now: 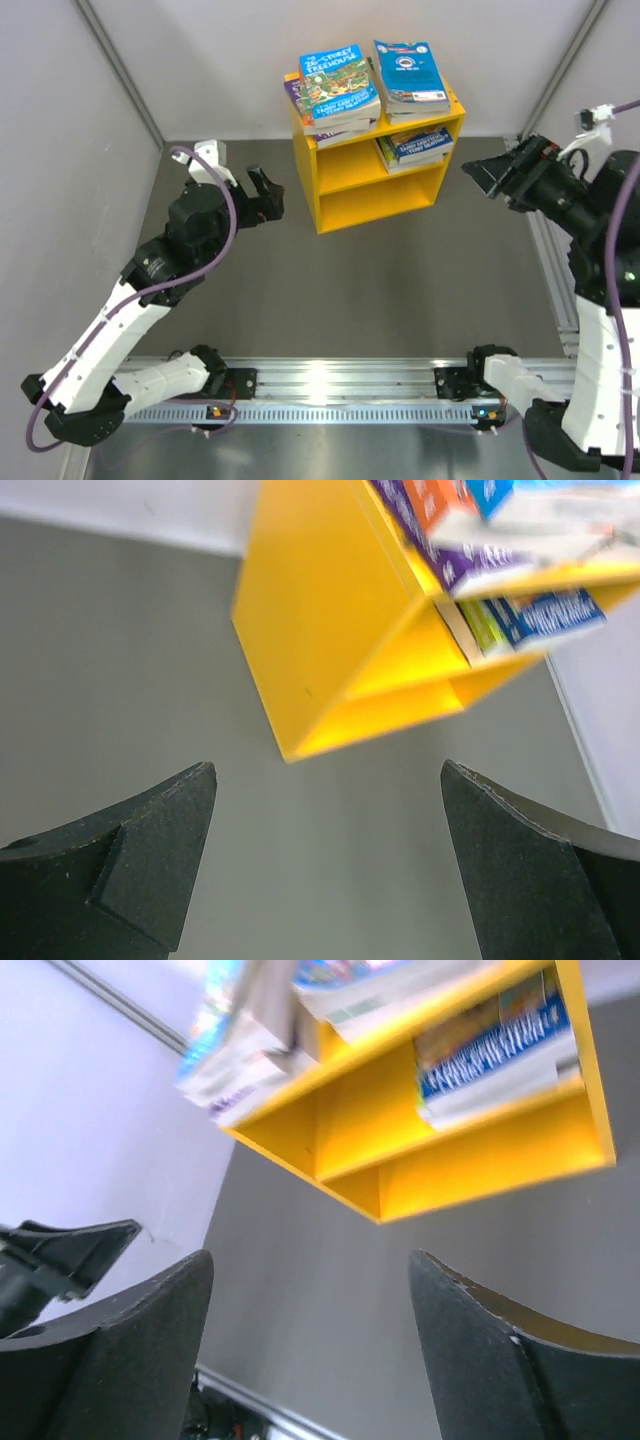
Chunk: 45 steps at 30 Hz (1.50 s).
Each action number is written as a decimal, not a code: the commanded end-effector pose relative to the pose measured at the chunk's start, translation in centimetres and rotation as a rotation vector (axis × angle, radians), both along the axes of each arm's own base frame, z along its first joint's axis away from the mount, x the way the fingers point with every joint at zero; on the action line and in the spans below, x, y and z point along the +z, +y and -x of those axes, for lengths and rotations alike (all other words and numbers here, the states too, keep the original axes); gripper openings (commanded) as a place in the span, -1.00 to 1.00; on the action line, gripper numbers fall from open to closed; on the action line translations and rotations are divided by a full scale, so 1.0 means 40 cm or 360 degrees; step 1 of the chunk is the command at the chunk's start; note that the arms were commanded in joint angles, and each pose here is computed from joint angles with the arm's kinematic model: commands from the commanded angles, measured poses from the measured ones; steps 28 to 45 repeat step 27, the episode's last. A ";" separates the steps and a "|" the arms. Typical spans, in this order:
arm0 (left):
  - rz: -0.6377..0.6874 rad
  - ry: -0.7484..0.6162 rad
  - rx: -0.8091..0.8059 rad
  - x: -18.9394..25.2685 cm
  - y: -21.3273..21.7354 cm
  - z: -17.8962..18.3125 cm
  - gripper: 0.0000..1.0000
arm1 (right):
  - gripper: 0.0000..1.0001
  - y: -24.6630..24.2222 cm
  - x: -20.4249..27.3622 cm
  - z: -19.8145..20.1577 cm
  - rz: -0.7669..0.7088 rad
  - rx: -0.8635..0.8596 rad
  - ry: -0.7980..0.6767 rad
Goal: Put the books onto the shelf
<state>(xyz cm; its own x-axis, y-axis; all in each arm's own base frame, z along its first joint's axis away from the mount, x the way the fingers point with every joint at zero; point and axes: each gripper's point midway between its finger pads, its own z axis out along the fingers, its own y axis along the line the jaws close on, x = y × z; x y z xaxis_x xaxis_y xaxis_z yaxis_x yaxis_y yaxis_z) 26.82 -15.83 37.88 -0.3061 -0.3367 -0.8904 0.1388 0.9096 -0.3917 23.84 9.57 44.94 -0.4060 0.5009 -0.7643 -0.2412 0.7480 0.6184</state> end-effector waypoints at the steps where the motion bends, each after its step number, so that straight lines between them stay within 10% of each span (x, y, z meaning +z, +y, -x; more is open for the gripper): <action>1: -0.0126 -0.0238 0.0213 0.064 0.072 -0.038 0.97 | 0.67 0.001 0.050 0.097 0.0106 0.0039 -0.0108; 6: -0.0360 -0.0298 0.0541 0.018 0.177 -0.052 0.97 | 0.99 0.014 0.009 0.151 0.0012 0.0058 -0.0043; 16: -0.0713 -0.0130 0.0522 -0.218 0.206 -0.066 0.98 | 1.00 0.034 -0.051 0.205 -0.0055 0.0119 0.0078; 45: -0.0443 -0.0285 0.0490 -0.202 0.226 -0.086 0.98 | 0.99 0.034 0.017 0.219 0.0022 0.0155 -0.0034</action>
